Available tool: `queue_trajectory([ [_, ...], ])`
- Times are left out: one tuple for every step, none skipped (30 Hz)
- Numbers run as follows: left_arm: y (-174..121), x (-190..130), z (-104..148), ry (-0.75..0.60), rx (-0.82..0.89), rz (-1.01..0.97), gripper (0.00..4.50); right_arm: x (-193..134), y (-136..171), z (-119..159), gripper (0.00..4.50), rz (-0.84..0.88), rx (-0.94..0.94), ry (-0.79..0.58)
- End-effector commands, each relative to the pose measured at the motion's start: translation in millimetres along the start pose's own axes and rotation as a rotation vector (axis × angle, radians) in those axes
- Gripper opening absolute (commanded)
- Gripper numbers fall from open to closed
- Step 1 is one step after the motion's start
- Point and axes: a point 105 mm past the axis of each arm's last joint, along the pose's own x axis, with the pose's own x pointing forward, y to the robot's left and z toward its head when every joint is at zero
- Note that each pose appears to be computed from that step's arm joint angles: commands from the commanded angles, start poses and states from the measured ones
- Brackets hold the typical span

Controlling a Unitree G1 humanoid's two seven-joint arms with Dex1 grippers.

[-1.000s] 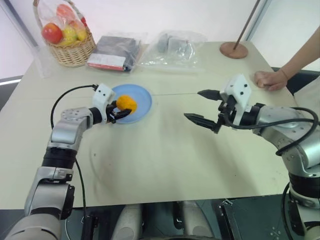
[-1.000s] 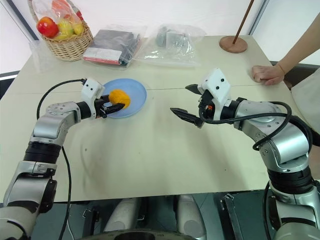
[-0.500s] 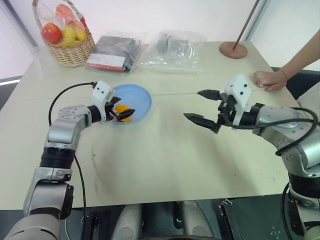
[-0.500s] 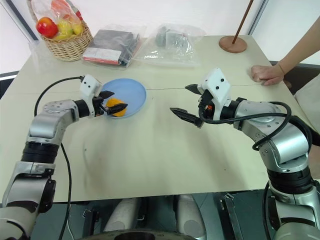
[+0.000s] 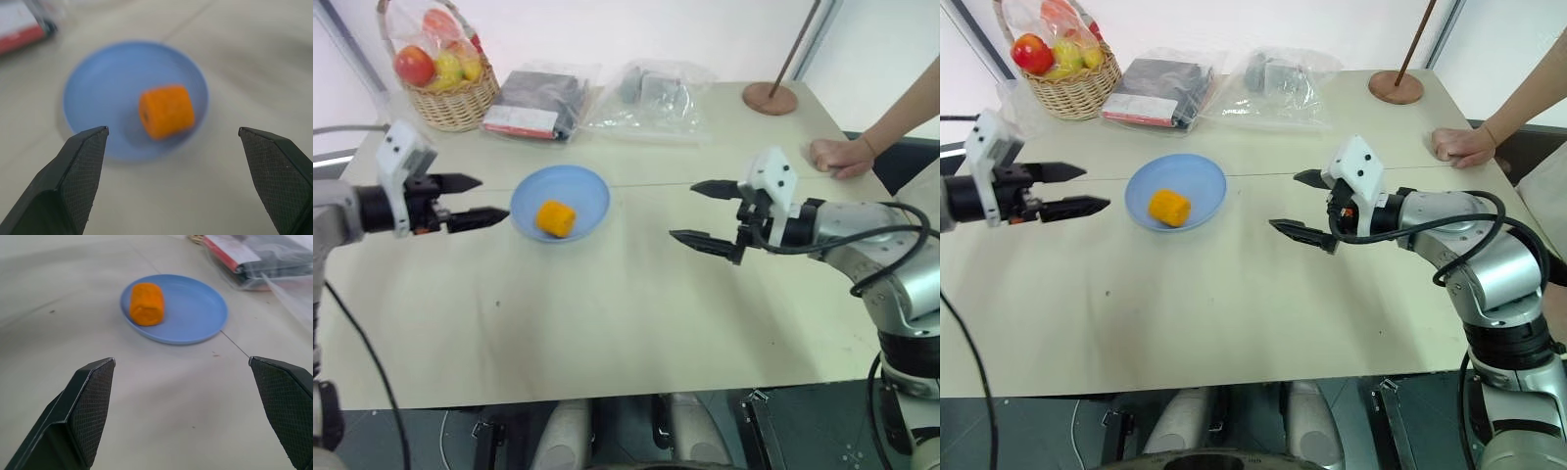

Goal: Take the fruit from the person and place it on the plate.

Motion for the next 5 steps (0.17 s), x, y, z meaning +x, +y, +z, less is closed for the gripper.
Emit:
queue_trajectory([
  [-3.7, -19.8, 3.0, 0.014, 0.056, 0.001, 4.46, -0.2, -3.5, 10.9, 4.5, -0.001, -0.049, -0.032],
  [-4.4, -21.0, 1.0, 0.019, 0.054, 0.0, 4.46, 0.3, -3.7, 11.1, 4.5, 0.001, -0.05, -0.033],
  [-4.7, -21.3, 0.3, 0.016, 0.054, 0.0, 4.46, 0.8, -4.0, 11.2, 4.5, 0.003, -0.051, -0.034],
  [-5.0, -21.3, 0.0, 0.012, 0.053, 0.001, 4.46, 1.2, -4.1, 11.3, 4.5, 0.004, -0.052, -0.036],
  [-5.4, -20.8, 0.1, 0.006, 0.052, 0.001, 4.46, 1.4, -4.3, 11.4, 4.5, 0.005, -0.052, -0.036],
])
